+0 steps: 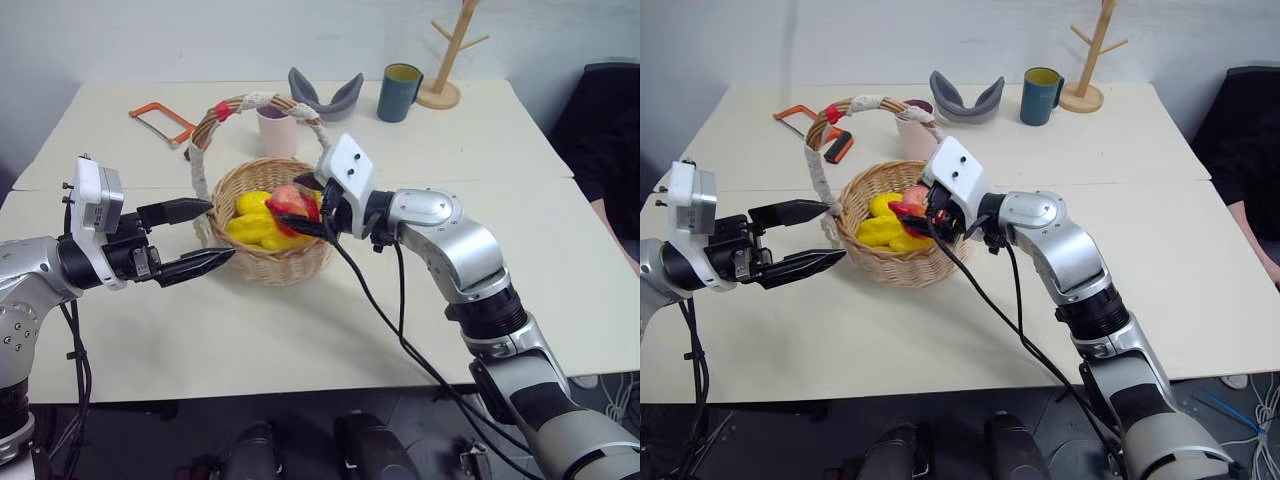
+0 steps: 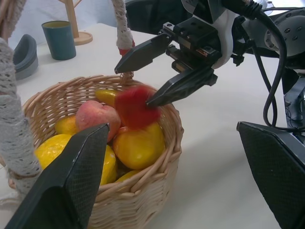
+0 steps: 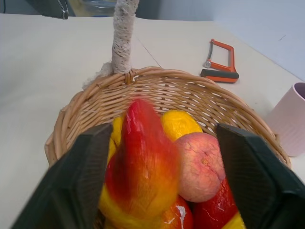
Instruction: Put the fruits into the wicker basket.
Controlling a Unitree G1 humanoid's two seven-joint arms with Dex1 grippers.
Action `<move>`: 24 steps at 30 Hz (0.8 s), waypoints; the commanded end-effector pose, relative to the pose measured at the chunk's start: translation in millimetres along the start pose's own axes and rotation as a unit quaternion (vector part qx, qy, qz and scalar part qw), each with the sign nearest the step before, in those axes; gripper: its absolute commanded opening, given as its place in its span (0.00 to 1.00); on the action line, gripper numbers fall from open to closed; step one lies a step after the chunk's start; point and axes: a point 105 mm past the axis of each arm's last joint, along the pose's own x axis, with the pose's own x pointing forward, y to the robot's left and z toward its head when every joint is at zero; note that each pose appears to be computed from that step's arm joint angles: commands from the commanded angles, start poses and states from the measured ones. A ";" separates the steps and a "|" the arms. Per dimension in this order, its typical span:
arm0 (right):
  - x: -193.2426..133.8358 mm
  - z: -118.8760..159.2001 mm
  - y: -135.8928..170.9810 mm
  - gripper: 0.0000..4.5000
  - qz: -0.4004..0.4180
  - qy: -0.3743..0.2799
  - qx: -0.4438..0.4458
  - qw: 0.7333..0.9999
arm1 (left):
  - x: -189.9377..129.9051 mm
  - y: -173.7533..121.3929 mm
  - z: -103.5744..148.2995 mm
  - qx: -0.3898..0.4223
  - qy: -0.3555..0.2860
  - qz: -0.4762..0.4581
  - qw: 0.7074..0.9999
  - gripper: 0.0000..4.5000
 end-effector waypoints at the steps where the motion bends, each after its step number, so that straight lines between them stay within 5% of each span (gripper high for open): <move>1: -18.4 37.5 3.8 0.92 0.003 -0.066 0.015 0.998 | 0.7 -2.3 11.4 0.025 -0.012 -0.006 1.000 1.00; 10: -62.7 23.3 -36.3 0.92 -0.137 -0.070 0.134 0.979 | 13.1 -3.7 20.4 0.037 -0.023 -0.032 0.999 1.00; 19: -18.4 -2.2 -59.1 0.92 -0.166 -0.047 0.150 0.974 | 25.1 -1.3 25.5 0.049 -0.033 -0.050 0.997 1.00; 24: -4.4 -16.7 -70.3 0.64 -0.185 -0.037 0.137 0.972 | 32.8 -1.6 23.2 0.055 -0.039 -0.053 0.996 1.00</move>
